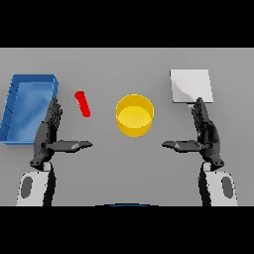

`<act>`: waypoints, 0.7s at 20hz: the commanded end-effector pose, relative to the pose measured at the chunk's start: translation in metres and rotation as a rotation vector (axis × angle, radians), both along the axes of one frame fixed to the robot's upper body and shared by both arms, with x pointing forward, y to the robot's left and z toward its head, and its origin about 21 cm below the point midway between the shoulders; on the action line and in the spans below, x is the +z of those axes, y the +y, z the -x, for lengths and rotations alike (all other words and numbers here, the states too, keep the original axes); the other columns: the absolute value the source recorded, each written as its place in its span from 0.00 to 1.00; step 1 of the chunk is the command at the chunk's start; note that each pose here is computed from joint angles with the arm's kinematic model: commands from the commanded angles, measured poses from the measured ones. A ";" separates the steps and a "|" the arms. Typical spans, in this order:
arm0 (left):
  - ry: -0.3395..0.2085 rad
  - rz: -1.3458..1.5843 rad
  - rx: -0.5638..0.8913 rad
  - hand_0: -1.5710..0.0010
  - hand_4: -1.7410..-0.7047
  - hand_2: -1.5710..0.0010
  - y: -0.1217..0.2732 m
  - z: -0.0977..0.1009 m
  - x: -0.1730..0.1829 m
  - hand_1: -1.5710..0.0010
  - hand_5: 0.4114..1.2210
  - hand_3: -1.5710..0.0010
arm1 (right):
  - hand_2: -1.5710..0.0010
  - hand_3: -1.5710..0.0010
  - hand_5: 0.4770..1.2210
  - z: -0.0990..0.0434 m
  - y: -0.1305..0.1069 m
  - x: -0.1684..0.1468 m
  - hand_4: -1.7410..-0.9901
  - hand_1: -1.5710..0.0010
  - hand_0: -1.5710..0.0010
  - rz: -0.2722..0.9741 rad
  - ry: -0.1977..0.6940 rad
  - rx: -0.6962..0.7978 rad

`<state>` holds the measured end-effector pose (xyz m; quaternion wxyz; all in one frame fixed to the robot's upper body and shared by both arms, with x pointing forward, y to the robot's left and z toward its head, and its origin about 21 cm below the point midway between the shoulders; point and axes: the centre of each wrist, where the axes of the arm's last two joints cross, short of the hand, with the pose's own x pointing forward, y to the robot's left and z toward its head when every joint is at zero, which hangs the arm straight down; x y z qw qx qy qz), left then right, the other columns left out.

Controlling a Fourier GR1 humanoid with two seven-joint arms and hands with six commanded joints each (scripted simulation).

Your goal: Pick up the red beaker and tilt it to pour out 1 green nut into yellow bowl. Pick up the yellow bowl and place it on the metallic measuring scale.

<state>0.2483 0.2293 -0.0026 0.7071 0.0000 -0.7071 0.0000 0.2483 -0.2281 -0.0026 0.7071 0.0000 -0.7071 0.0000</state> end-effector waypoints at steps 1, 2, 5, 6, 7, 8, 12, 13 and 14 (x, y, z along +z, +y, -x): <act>-0.001 0.001 0.001 1.00 0.58 1.00 0.000 0.000 0.000 1.00 0.31 1.00 | 1.00 1.00 0.14 0.000 0.001 0.000 0.89 1.00 1.00 -0.001 0.000 -0.001; -0.002 0.001 0.000 1.00 0.58 1.00 0.000 0.001 0.000 1.00 0.31 1.00 | 1.00 1.00 0.14 -0.001 0.001 0.000 0.89 1.00 1.00 -0.001 0.000 0.000; -0.003 0.000 0.000 1.00 0.58 1.00 0.000 0.004 -0.001 1.00 0.31 1.00 | 1.00 1.00 0.14 -0.002 0.005 0.000 0.89 1.00 1.00 -0.001 0.002 0.001; -0.007 0.002 -0.005 1.00 0.58 1.00 -0.002 0.004 0.001 1.00 0.31 1.00 | 1.00 1.00 0.14 -0.004 0.008 0.001 0.89 1.00 1.00 -0.003 0.002 0.005; -0.049 -0.082 -0.042 1.00 0.58 1.00 0.002 0.017 0.007 1.00 0.31 1.00 | 1.00 1.00 0.14 0.002 0.006 0.006 0.89 1.00 1.00 0.152 -0.080 0.010; -0.075 -0.130 -0.071 1.00 0.58 1.00 0.000 0.030 0.008 1.00 0.31 1.00 | 1.00 1.00 0.13 0.010 0.007 0.006 0.89 1.00 1.00 0.239 -0.128 0.019; -0.049 -0.193 -0.098 1.00 0.58 1.00 -0.005 0.039 0.025 1.00 0.30 1.00 | 1.00 1.00 0.15 0.018 0.013 0.015 0.88 1.00 1.00 0.336 -0.164 0.040; -0.022 -0.195 -0.102 1.00 0.58 1.00 -0.004 0.039 0.024 1.00 0.30 1.00 | 1.00 1.00 0.16 0.020 0.012 0.013 0.85 1.00 1.00 0.320 -0.157 0.050; -0.023 -0.203 -0.103 1.00 0.58 1.00 -0.002 0.038 0.026 1.00 0.30 1.00 | 1.00 1.00 0.16 0.020 0.012 0.012 0.83 1.00 1.00 0.318 -0.149 0.052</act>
